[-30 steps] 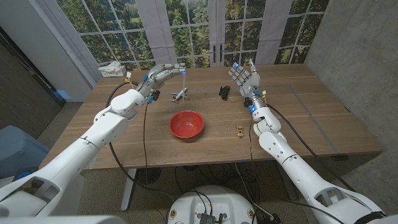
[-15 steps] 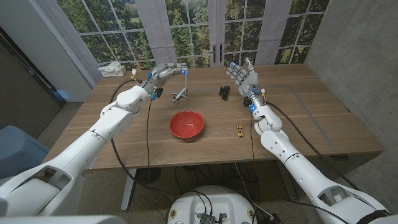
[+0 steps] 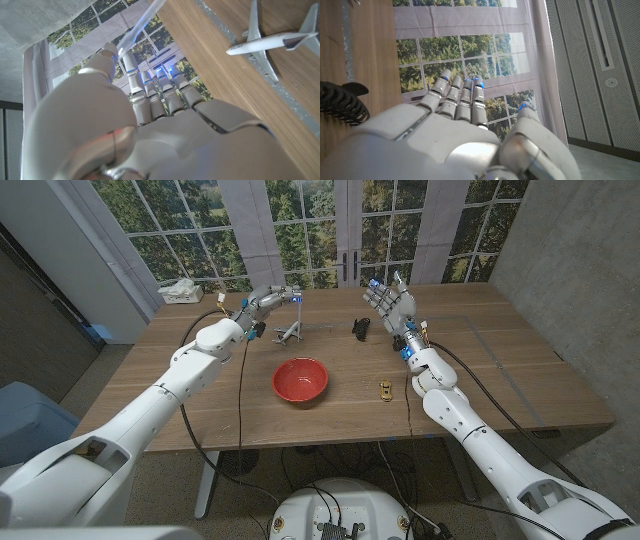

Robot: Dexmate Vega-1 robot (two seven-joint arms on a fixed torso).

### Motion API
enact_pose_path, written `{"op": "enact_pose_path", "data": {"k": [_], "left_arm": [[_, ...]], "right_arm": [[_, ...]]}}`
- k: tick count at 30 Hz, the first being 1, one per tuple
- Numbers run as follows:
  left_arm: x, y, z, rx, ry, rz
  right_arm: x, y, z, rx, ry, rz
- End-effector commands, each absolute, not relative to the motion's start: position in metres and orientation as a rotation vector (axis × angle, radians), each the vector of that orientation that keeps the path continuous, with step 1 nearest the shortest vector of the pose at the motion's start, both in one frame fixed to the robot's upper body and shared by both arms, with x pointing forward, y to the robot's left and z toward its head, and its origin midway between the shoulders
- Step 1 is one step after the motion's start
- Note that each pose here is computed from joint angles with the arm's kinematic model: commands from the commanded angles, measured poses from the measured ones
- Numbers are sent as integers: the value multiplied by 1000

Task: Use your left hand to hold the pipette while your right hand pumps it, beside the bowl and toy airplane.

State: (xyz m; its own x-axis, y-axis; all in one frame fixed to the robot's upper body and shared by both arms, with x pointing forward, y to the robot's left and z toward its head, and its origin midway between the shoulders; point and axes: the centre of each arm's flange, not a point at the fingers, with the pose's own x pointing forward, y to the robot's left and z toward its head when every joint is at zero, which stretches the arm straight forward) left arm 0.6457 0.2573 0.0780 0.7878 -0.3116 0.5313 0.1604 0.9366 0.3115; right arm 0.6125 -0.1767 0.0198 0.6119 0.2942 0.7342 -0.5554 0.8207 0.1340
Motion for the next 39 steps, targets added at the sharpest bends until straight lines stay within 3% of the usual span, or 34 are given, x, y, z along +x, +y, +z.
{"op": "enact_pose_path", "data": {"k": [1, 39], "left_arm": [[667, 255, 66, 262, -551, -241], [698, 241, 46, 360, -400, -291]], "right_arm": [[608, -180, 18, 355, -764, 498], [606, -183, 17, 357, -773, 483]]}}
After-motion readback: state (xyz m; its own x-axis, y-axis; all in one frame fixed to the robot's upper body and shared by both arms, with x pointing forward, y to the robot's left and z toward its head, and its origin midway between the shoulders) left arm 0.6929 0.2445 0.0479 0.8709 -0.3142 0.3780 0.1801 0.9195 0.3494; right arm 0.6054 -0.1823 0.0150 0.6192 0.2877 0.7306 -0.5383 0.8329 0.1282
